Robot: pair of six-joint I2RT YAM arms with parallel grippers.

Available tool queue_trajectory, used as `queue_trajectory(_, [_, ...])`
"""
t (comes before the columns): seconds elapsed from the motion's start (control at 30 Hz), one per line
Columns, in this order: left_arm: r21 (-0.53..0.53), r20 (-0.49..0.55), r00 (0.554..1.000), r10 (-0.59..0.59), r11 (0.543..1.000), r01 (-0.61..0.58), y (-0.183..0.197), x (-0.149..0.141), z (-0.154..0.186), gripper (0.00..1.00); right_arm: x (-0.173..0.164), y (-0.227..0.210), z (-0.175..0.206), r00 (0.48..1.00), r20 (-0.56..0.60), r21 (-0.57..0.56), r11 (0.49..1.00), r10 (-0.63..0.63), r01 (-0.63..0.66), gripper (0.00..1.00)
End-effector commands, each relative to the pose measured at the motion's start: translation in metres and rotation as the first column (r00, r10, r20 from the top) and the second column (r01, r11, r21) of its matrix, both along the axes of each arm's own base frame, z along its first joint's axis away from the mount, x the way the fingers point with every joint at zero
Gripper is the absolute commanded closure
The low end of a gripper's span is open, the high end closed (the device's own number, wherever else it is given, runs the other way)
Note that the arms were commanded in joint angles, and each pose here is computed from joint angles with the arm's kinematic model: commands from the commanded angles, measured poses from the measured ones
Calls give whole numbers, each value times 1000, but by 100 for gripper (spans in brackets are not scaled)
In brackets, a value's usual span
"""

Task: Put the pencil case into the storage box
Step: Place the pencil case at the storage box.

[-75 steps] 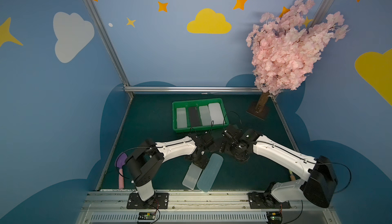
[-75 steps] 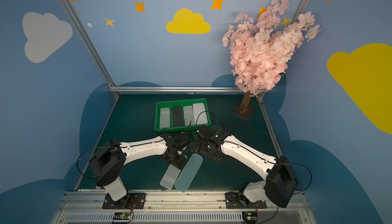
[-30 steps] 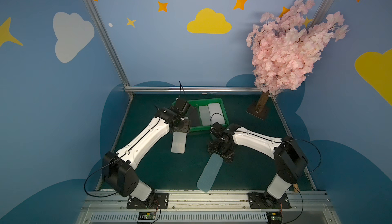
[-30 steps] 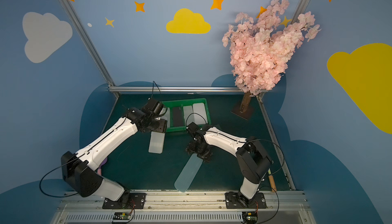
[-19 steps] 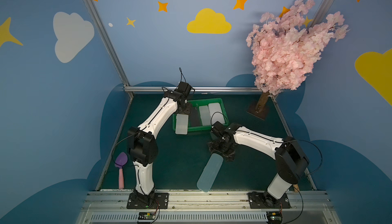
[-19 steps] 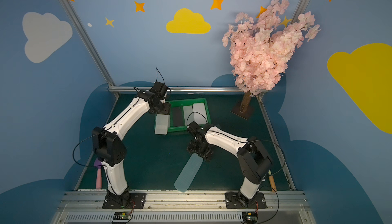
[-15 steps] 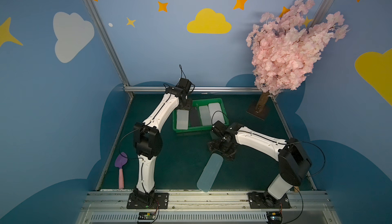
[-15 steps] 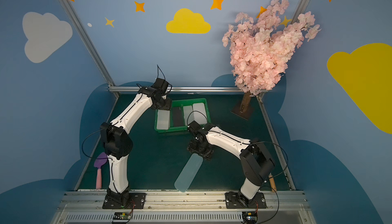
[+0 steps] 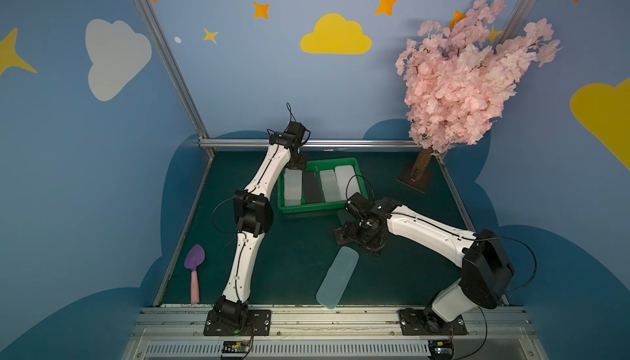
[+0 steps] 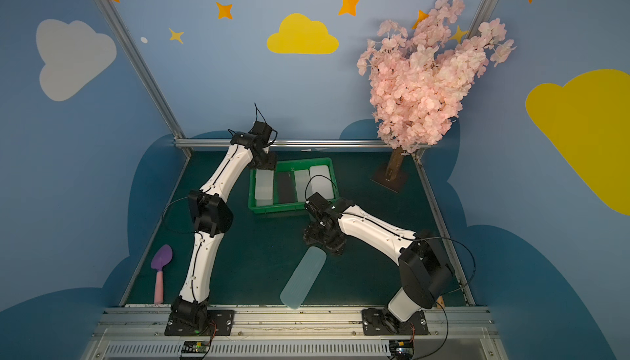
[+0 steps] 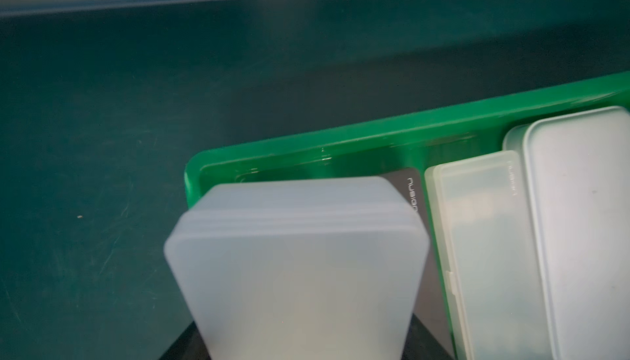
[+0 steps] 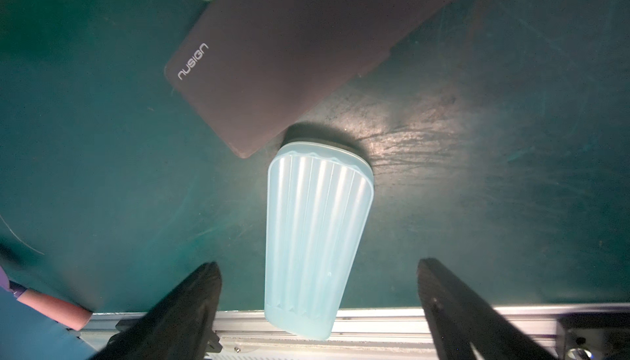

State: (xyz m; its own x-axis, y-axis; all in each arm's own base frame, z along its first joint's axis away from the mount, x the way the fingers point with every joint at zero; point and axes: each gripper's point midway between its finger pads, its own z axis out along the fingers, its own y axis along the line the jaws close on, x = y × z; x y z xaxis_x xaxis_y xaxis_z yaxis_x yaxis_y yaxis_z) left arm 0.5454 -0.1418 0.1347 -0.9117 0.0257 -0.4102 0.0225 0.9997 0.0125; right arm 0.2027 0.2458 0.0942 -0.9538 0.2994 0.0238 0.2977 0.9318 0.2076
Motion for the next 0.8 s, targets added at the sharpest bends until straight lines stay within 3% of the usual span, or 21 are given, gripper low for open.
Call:
queue_trajectory(0.0, [-22,-67,998,2,1000,-4,-1,-14,-9,53,2,-7,6,999,35,-6,1000,10,-10,6])
queue_trajectory(0.4, [-19,-173,984,41,999,-45,8,-21,-59,52,2,-13,7,999,42,-9,1000,10,-10,6])
queue_trajectory(0.77, [-39,-210,977,36,998,-45,10,-26,-70,44,6,-7,20,997,72,28,999,25,-27,5])
